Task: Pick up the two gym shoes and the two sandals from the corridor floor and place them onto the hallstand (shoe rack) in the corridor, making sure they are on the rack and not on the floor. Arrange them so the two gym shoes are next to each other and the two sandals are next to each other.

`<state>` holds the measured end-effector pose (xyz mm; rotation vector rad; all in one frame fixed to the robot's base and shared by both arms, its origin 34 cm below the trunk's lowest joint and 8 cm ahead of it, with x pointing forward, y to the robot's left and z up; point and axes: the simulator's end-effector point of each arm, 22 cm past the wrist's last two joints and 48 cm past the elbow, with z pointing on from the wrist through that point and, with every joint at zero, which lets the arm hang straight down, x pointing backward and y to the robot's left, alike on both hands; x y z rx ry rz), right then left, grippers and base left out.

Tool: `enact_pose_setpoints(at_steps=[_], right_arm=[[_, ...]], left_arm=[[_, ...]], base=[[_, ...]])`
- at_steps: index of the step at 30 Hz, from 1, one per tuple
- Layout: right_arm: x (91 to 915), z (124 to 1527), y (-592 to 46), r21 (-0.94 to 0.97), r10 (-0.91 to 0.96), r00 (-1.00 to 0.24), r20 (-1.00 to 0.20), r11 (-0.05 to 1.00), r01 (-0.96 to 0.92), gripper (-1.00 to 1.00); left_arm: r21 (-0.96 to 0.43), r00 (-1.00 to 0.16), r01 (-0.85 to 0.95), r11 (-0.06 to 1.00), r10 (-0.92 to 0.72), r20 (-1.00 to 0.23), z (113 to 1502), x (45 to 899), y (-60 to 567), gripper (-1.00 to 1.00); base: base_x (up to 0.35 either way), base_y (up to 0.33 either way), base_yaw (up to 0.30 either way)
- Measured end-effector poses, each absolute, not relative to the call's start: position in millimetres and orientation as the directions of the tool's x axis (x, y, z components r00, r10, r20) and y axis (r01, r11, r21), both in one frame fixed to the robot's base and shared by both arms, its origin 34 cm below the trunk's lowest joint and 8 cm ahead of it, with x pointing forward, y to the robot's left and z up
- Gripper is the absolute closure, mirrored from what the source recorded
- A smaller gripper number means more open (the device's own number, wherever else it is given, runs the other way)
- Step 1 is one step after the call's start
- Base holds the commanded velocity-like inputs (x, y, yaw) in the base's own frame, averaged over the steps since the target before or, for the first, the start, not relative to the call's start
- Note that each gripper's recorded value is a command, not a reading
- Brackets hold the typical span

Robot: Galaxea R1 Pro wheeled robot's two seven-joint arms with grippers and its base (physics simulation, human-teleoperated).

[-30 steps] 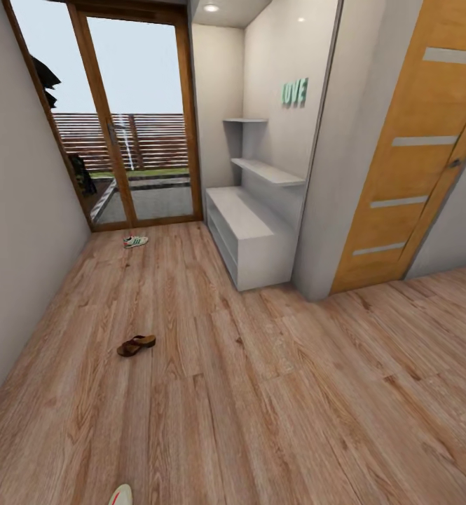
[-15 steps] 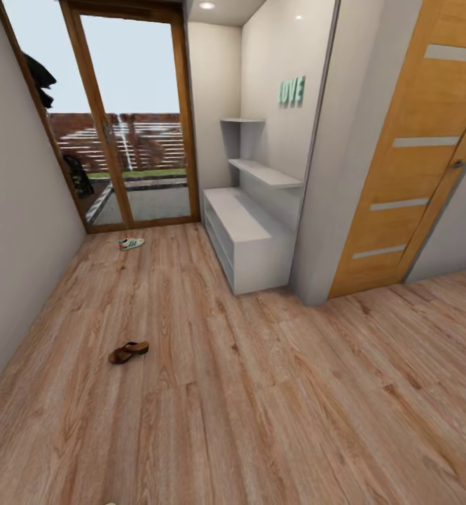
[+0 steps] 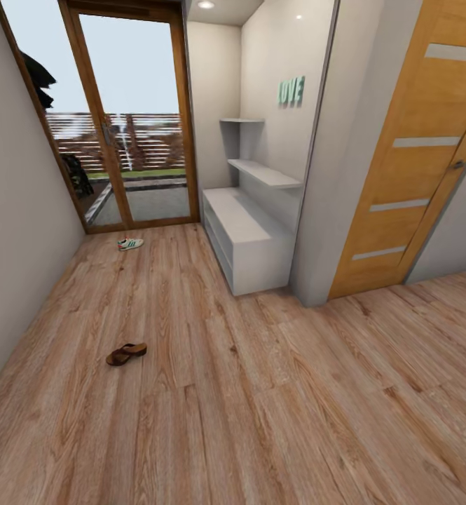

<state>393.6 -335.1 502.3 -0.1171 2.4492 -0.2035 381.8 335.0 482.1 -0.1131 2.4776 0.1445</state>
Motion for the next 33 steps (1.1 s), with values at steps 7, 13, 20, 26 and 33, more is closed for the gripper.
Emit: enact_pose_setpoints(at_steps=[7,13,20,26,33], right_arm=[[393.5,502.5,-335.1,-0.176,-0.136,-0.772,-0.62,0.984,-0.032,-1.0],[393.5,502.6,-335.1,-0.176,-0.136,-0.772,-0.62,0.984,-0.032,-1.0],[393.6,502.4,-335.1,-0.176,-0.136,-0.773,-0.62,0.984,-0.032,-1.0],[393.6,502.3,-335.1,-0.176,-0.136,-0.773,-0.62,0.984,-0.032,-1.0],[393.6,502.4,-335.2,-0.176,-0.136,-0.773,-0.62,0.984,-0.032,-1.0]], left_arm=[[0.076,-0.788,-0.119,0.99,-0.047,-0.614,482.3,381.6,335.3,-1.0],[0.076,-0.788,-0.119,0.99,-0.048,-0.614,482.3,381.6,335.4,-1.0],[0.076,-0.788,-0.119,0.99,-0.048,-0.614,482.2,381.6,335.4,-1.0],[0.076,-0.788,-0.117,0.99,-0.046,-0.614,482.0,381.7,334.7,-1.0],[0.077,-0.788,-0.118,0.99,-0.046,-0.614,482.1,381.6,335.3,-1.0]], base=[[0.163,-0.001,0.0],[0.31,0.0,0.0],[0.236,0.0,0.0],[0.062,0.0,0.0],[0.044,0.0,0.0]])
